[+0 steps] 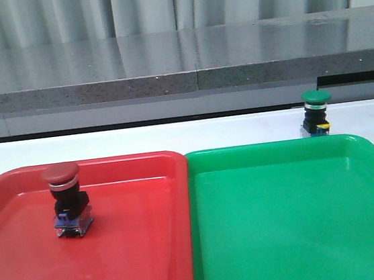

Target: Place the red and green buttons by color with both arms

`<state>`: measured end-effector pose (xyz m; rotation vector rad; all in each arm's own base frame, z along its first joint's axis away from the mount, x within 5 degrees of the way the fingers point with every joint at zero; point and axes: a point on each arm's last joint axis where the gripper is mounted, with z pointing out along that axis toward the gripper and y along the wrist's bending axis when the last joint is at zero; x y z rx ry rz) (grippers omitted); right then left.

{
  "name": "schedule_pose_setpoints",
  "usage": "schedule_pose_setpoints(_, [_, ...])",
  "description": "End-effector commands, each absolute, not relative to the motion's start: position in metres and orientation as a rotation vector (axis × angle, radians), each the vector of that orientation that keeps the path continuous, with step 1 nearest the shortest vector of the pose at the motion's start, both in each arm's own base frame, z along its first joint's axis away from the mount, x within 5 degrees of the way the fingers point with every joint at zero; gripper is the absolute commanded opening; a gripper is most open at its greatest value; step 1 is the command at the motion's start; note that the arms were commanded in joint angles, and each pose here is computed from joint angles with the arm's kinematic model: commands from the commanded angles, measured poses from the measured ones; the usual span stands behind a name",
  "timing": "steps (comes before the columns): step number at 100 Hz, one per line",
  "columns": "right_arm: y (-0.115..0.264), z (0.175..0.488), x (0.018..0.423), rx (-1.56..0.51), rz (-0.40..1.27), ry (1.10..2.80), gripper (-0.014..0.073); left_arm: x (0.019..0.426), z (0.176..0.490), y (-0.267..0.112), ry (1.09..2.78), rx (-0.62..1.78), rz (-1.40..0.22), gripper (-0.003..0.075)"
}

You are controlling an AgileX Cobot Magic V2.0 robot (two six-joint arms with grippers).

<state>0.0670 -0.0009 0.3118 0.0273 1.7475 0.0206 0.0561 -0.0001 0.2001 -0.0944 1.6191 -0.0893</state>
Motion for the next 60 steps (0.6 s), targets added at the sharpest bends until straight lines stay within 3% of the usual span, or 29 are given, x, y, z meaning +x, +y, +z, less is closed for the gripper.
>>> schedule_pose_setpoints(1, [0.0, 0.335, 0.084, 0.014, 0.014, 1.713, -0.0057, 0.054, 0.205, 0.0, 1.521, -0.096, -0.096, -0.002])
schedule_pose_setpoints(44, [0.003, 0.354, 0.186, 0.012, 0.006, 1.953, -0.0054, 0.054, 0.205, 0.0, 1.521, -0.096, -0.096, -0.002])
schedule_pose_setpoints(60, [0.012, 0.354, 0.221, -0.007, 0.033, 2.049, 0.0051, 0.054, 0.205, 0.0, 1.521, -0.096, -0.096, -0.002])
